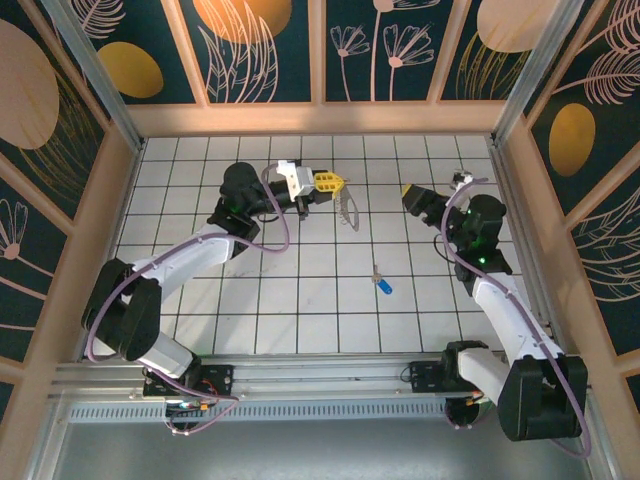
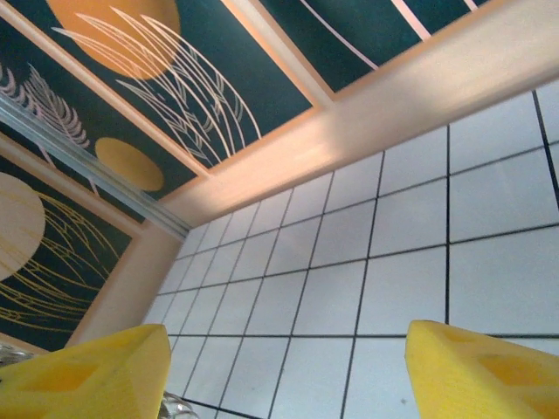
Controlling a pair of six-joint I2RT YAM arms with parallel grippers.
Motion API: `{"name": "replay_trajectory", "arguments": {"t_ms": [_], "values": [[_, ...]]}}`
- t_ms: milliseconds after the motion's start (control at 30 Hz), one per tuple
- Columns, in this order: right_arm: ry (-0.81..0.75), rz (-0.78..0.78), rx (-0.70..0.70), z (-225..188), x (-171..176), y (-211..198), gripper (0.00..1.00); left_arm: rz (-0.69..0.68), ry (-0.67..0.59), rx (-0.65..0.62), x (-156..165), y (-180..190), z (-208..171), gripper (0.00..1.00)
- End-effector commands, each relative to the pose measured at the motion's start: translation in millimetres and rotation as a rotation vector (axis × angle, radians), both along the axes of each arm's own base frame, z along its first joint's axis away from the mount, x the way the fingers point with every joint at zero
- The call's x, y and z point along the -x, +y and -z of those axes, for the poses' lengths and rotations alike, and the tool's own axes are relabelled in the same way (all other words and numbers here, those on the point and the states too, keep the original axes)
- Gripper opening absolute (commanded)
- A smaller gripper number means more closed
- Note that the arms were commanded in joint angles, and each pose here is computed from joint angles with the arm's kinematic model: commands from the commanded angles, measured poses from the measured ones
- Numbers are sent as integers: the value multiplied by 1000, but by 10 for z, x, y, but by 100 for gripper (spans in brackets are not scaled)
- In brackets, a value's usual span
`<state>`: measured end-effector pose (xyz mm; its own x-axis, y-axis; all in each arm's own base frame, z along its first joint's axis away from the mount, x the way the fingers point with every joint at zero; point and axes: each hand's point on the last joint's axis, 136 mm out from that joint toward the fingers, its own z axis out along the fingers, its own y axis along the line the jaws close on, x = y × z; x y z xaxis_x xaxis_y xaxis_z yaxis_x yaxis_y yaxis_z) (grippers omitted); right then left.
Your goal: Put the keys on the keyring
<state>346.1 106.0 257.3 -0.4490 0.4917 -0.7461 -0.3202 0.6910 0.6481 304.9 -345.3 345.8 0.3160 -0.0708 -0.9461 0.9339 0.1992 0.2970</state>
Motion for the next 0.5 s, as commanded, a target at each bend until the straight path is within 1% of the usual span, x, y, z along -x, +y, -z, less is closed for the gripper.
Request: {"name": "replay_trajectory", "arguments": {"t_ms": [0, 167, 367, 400, 467], "values": [[96, 23, 40, 306, 7, -46, 74, -26, -81, 2, 60, 41, -115, 0], [232, 44, 100, 669, 20, -3, 75, -46, -85, -11, 55, 62, -81, 0], [400, 75, 295, 1136, 120, 253, 74, -77, -76, -2, 51, 112, -71, 0], [432, 80, 321, 1233, 149, 290, 72, -83, -54, -10, 59, 124, 23, 0], [488, 95, 356, 1403, 206, 328, 70, -93, -44, -7, 74, 151, 42, 0]]}}
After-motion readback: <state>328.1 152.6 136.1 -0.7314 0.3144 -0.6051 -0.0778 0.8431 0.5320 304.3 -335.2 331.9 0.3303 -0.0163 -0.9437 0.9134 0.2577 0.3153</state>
